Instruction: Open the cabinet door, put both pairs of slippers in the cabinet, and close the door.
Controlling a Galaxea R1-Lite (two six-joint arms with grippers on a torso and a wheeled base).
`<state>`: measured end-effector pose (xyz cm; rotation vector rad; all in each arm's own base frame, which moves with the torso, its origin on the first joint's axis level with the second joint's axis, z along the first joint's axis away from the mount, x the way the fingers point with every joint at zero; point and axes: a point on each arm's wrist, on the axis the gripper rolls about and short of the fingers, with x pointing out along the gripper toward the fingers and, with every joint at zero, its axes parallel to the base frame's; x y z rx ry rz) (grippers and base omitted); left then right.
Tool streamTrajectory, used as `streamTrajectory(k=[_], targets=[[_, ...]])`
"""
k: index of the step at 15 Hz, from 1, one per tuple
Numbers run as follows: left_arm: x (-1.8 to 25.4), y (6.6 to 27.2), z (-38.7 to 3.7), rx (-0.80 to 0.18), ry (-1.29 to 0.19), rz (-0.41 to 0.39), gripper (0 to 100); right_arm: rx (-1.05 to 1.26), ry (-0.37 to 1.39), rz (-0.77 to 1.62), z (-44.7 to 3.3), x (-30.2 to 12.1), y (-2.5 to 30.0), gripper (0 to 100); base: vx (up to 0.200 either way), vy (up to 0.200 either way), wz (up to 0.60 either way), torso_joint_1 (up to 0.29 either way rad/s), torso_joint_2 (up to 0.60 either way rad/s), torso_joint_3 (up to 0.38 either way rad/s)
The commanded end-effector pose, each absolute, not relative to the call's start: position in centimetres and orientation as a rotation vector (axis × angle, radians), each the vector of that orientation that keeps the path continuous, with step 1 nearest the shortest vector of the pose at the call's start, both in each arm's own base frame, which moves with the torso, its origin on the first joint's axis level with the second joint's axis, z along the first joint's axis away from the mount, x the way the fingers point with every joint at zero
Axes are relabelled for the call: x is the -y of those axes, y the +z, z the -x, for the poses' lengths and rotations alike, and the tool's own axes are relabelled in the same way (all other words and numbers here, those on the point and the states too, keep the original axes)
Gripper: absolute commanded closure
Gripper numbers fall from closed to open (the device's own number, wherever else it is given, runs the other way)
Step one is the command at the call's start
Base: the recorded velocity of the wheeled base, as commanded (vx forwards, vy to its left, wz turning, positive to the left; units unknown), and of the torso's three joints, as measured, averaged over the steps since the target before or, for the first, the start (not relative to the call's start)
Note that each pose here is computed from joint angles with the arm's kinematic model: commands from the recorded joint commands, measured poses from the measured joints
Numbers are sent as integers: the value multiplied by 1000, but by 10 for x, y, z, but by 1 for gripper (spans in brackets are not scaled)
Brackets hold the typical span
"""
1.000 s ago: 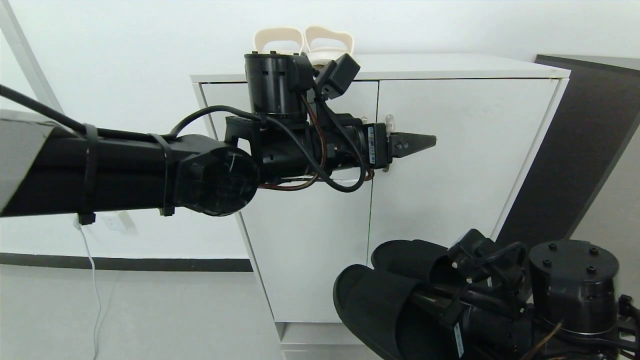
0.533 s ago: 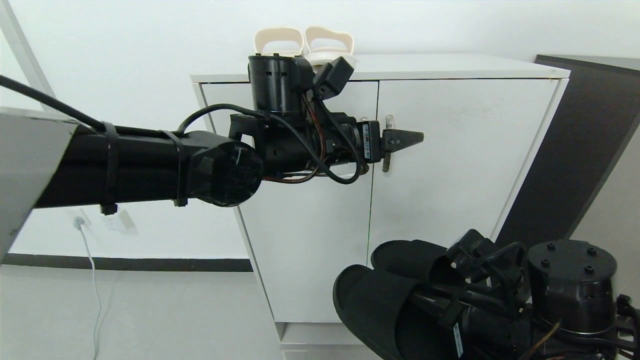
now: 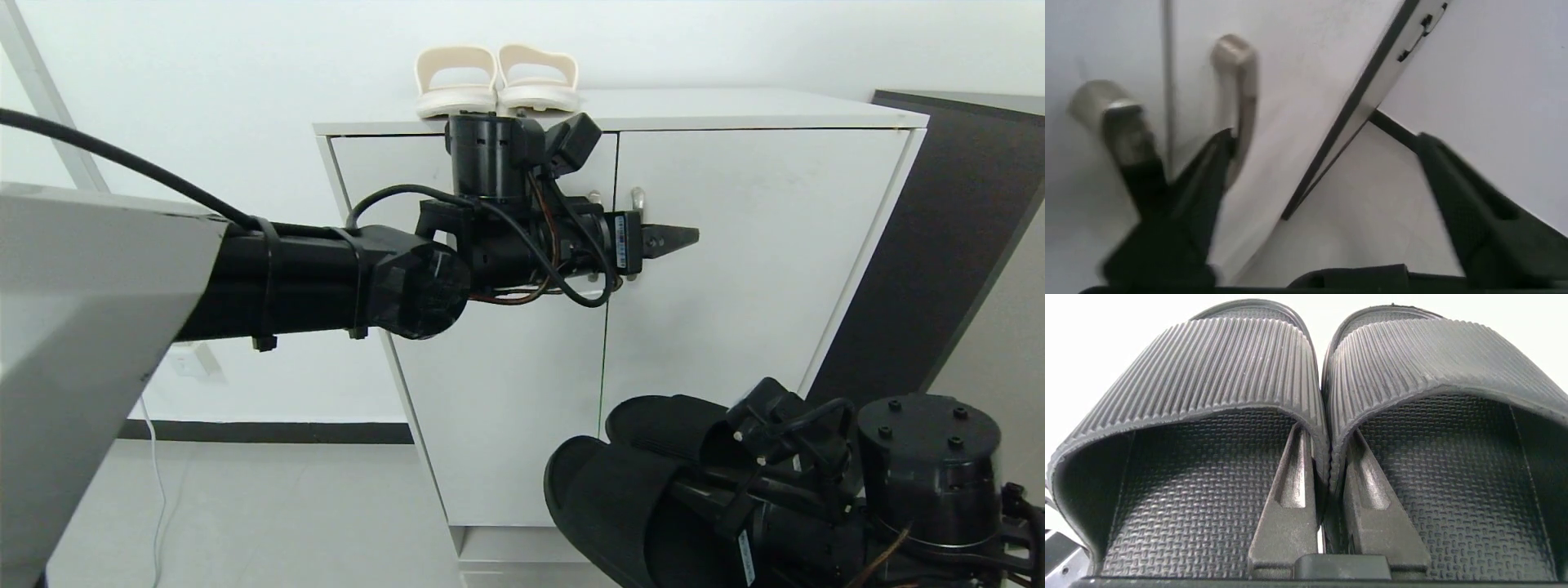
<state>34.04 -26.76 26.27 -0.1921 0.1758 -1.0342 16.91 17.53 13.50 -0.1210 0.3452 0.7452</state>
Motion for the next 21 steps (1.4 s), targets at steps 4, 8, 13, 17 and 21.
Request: streamTrajectory(k=[4, 8, 13, 17, 21], targets=[[261, 261, -331, -202, -1034, 189, 100, -356, 772, 119, -166, -173, 133, 100, 0, 0, 0, 0, 0, 0], [259, 267, -292, -207, -1089, 179, 100, -363, 902, 104, -152, -165, 132, 100, 0, 0, 0, 0, 0, 0], [238, 263, -262, -216, -1053, 170, 100, -370, 969, 149, -140, -166, 127, 100, 0, 0, 0, 0, 0, 0], [221, 249, -277, -191, -977, 192, 100, -389, 994, 166, -134, -169, 122, 100, 0, 0, 0, 0, 0, 0], [241, 240, -305, -200, -972, 229, 100, -406, 1007, 177, -131, -171, 118, 100, 0, 0, 0, 0, 0, 0]])
